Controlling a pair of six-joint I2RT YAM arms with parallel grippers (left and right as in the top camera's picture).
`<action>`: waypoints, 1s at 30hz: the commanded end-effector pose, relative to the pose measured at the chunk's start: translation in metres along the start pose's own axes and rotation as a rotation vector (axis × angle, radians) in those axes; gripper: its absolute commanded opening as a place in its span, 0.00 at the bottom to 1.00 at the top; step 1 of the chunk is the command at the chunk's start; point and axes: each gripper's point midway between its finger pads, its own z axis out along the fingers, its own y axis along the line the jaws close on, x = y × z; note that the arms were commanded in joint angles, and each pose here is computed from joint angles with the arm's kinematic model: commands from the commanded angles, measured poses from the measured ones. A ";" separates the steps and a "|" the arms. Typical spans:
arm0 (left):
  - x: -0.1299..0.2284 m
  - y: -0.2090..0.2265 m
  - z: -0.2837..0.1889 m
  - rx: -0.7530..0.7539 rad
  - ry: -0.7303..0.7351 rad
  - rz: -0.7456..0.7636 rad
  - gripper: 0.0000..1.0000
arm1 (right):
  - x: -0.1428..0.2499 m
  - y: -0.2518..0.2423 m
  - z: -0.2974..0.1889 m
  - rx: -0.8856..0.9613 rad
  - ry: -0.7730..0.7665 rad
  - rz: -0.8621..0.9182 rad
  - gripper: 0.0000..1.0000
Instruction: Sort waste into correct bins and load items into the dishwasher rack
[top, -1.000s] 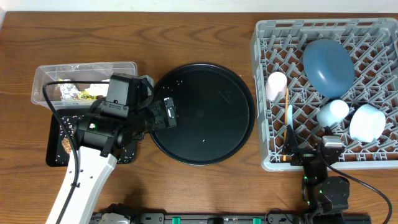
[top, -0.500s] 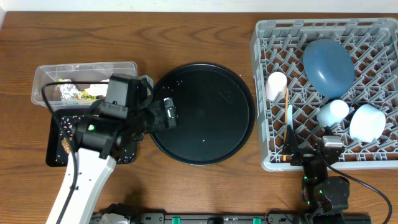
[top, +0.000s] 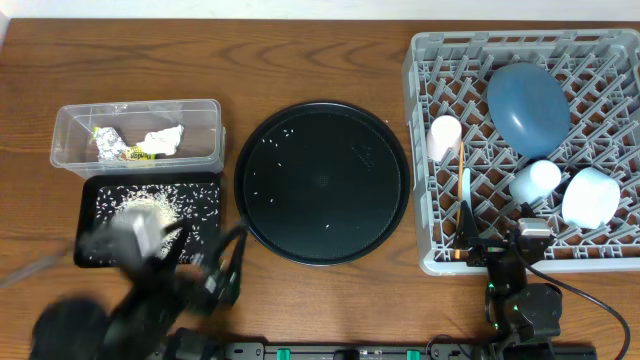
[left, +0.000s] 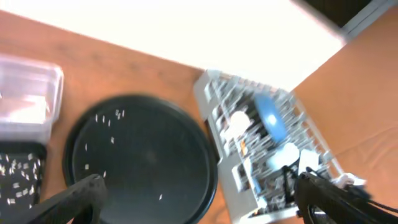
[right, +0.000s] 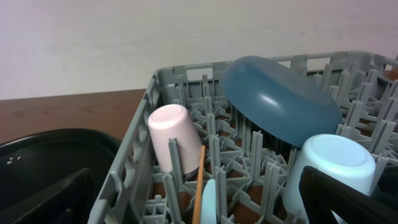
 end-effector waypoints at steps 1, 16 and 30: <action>0.000 0.004 -0.024 -0.013 -0.078 0.021 0.98 | -0.001 -0.001 0.000 0.001 -0.004 -0.013 0.99; 0.070 0.066 -0.019 -0.168 -0.085 -0.034 0.98 | 0.000 -0.001 0.000 0.001 -0.004 -0.013 0.99; 0.033 0.101 0.057 -0.094 -0.431 0.040 0.98 | 0.000 -0.001 0.000 0.001 -0.004 -0.013 0.99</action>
